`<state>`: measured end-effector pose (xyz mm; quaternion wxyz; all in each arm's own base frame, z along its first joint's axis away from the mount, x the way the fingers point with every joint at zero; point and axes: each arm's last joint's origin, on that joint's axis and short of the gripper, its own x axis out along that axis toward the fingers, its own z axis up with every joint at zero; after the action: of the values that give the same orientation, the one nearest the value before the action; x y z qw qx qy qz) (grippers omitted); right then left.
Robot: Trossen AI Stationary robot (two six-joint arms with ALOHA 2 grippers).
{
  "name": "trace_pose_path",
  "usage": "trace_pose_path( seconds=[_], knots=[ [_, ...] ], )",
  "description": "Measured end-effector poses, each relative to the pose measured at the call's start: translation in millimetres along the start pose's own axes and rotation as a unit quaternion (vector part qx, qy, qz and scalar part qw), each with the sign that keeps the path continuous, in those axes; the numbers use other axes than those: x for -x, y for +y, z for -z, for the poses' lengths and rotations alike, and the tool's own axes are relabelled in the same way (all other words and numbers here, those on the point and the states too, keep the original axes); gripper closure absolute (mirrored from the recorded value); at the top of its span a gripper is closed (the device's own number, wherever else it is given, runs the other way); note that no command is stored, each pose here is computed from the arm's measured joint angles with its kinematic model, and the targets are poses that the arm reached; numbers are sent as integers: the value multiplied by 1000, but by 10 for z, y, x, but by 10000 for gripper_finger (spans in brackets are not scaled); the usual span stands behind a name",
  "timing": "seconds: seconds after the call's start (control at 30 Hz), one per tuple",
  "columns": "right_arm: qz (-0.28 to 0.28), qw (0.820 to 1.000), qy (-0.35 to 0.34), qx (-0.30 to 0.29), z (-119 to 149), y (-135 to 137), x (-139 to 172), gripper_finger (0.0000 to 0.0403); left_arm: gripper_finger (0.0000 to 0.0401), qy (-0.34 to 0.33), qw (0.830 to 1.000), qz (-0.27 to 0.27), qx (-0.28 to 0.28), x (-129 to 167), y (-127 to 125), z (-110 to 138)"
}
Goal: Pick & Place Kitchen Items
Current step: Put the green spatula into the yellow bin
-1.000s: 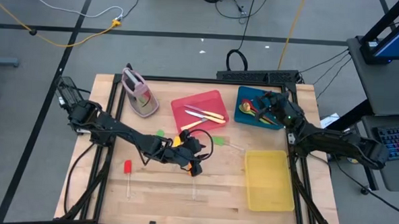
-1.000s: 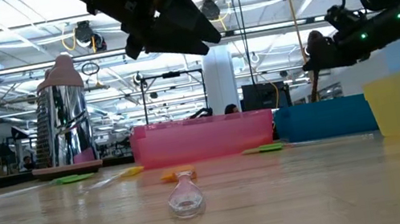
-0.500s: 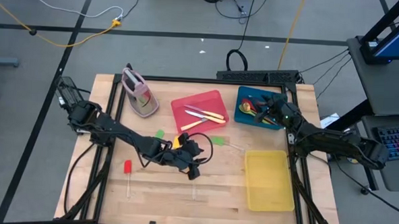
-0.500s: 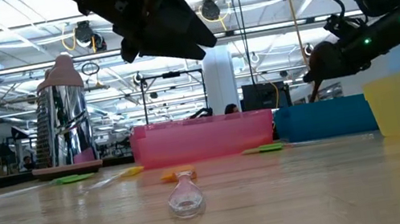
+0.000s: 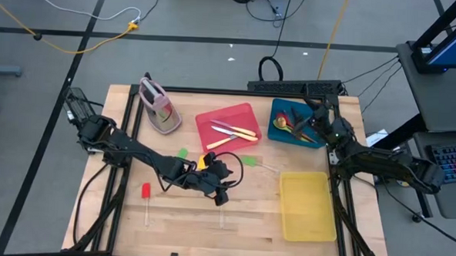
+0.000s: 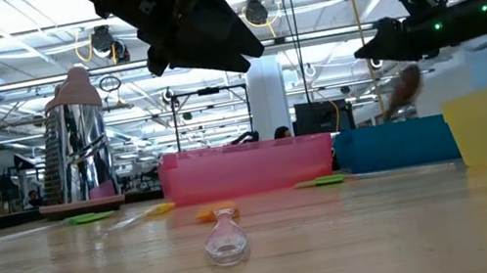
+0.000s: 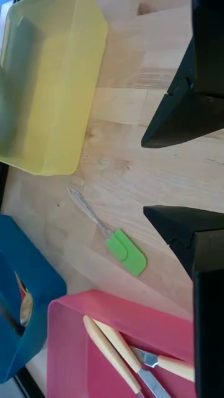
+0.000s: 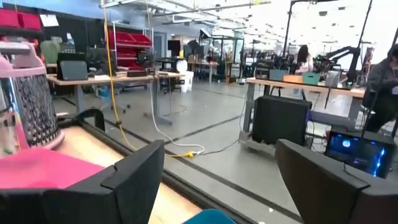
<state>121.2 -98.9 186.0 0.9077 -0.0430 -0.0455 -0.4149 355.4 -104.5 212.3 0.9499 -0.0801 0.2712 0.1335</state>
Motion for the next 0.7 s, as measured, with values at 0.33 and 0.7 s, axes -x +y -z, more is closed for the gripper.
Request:
trace_pose_path(
  seconds=[0.33, 0.7],
  knots=[
    [-23, 996, 80, 3, 160, 19, 13, 101, 233, 2, 1000, -1, -2, 2, -2, 7],
    [-330, 926, 148, -110, 242, 235, 111, 135, 233, 2, 1000, -1, -3, 2, -2, 8]
  ],
)
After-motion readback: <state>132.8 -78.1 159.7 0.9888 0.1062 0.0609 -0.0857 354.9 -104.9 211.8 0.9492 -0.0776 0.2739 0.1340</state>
